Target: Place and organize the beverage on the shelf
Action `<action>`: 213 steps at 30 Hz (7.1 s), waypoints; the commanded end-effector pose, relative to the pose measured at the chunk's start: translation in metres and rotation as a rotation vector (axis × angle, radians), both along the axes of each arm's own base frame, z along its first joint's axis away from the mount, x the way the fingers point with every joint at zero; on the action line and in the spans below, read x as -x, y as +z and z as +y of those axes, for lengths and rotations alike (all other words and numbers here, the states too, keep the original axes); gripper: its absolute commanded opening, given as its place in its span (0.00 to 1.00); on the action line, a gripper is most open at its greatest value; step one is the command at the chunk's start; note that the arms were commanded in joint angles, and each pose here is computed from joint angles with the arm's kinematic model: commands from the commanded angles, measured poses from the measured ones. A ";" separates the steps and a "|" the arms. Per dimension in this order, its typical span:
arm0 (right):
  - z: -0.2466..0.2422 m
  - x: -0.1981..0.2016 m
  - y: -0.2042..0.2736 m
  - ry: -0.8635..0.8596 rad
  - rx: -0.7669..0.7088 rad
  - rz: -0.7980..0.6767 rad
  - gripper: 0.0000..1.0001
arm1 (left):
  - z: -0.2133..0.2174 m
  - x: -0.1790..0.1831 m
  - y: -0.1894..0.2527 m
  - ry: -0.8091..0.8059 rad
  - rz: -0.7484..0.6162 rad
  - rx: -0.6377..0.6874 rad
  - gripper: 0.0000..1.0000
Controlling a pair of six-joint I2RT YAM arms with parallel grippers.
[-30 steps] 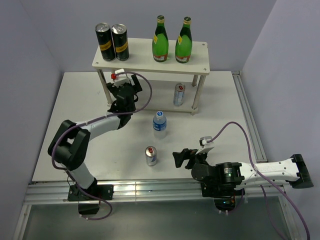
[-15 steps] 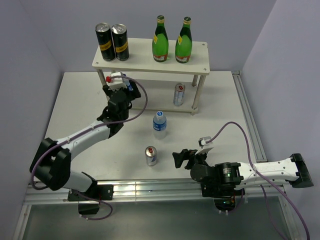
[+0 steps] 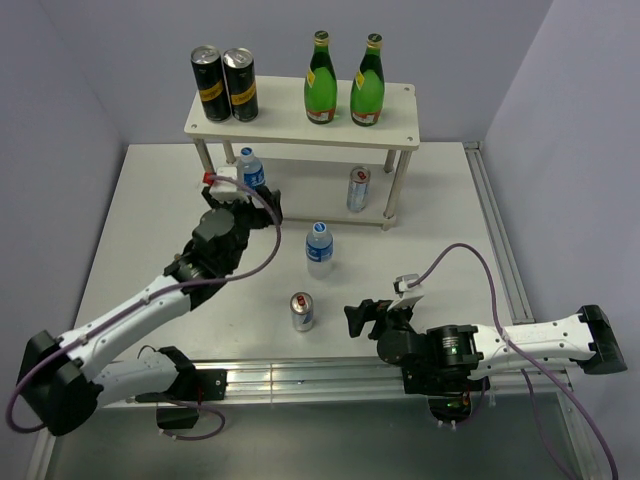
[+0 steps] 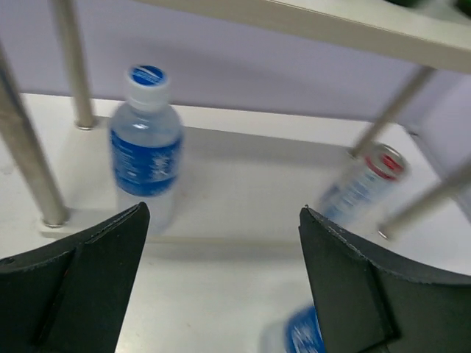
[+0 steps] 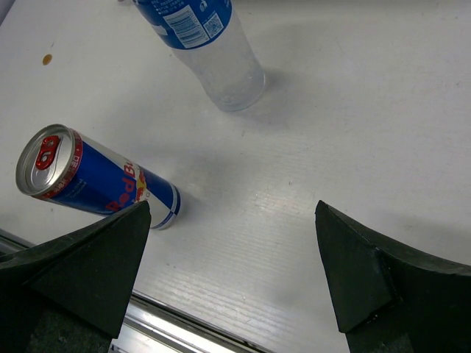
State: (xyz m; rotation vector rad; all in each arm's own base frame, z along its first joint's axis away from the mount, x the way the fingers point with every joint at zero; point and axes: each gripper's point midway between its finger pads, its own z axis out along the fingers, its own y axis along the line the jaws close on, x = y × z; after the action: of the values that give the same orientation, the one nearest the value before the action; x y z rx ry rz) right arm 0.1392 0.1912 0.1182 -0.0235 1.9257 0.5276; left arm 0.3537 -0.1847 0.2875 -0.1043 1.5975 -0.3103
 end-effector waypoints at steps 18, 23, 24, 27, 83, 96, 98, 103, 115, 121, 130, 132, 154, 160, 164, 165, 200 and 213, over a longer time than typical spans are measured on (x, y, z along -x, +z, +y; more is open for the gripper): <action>0.002 -0.004 0.017 -0.037 -0.047 -0.025 1.00 | -0.102 0.120 -0.088 -0.680 0.123 -0.060 0.86; 0.002 -0.004 0.017 -0.039 -0.044 -0.025 1.00 | -0.108 0.103 -0.105 -0.628 0.134 -0.098 0.85; 0.002 -0.004 0.017 -0.038 -0.050 -0.024 1.00 | -0.108 0.100 -0.106 -0.609 0.137 -0.102 0.84; 0.001 -0.004 0.017 -0.040 -0.053 -0.024 1.00 | -0.104 0.089 -0.109 -0.546 0.123 -0.107 0.84; 0.002 -0.003 0.019 -0.027 -0.068 -0.026 1.00 | -0.061 -0.024 -0.042 -0.086 0.026 -0.126 0.00; 0.002 -0.003 0.019 -0.028 -0.063 -0.027 1.00 | -0.041 -0.047 0.005 -0.035 -0.043 -0.061 0.00; 0.003 -0.003 0.018 -0.025 -0.060 -0.026 1.00 | -0.041 -0.048 0.013 -0.034 -0.064 -0.047 0.00; 0.002 -0.003 0.018 -0.025 -0.058 -0.028 1.00 | -0.044 -0.058 0.014 -0.017 -0.066 -0.048 0.00; 0.002 -0.003 0.019 -0.027 -0.063 -0.028 1.00 | -0.044 -0.082 0.011 0.032 -0.065 -0.092 0.00; 0.001 -0.003 0.019 -0.028 -0.063 -0.029 1.00 | -0.032 -0.090 0.001 0.064 -0.065 -0.091 0.00; 0.003 -0.003 0.018 -0.026 -0.052 -0.030 1.00 | -0.013 -0.103 0.000 0.125 -0.088 -0.088 0.00; 0.004 -0.003 0.018 -0.025 -0.047 -0.031 1.00 | -0.011 -0.106 -0.001 0.140 -0.087 -0.088 0.00; 0.004 -0.003 0.017 -0.024 -0.041 -0.029 1.00 | 0.000 -0.119 -0.027 0.184 -0.052 -0.074 0.81; 0.004 -0.003 0.017 -0.026 -0.044 -0.030 1.00 | -0.002 -0.111 -0.026 0.154 -0.052 -0.055 0.99; 0.004 -0.003 0.017 -0.027 -0.042 -0.030 1.00 | -0.002 -0.104 -0.023 0.137 -0.039 -0.045 0.99; 0.003 -0.004 0.017 -0.031 -0.043 -0.030 1.00 | -0.004 -0.100 -0.024 0.131 -0.032 -0.042 0.99; 0.157 0.069 -0.009 0.347 0.091 -0.063 1.00 | 0.070 0.153 -0.015 0.013 0.374 0.080 0.98; 0.172 -0.003 -0.027 0.130 0.192 -0.097 1.00 | 0.086 0.167 -0.010 -0.017 0.321 0.132 0.97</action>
State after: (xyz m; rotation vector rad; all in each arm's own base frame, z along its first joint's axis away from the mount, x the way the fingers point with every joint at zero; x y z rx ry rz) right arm 0.1202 0.3577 0.0733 -0.4191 1.9282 0.4245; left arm 0.1855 -0.0955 0.2825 -0.2586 1.8744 -0.4427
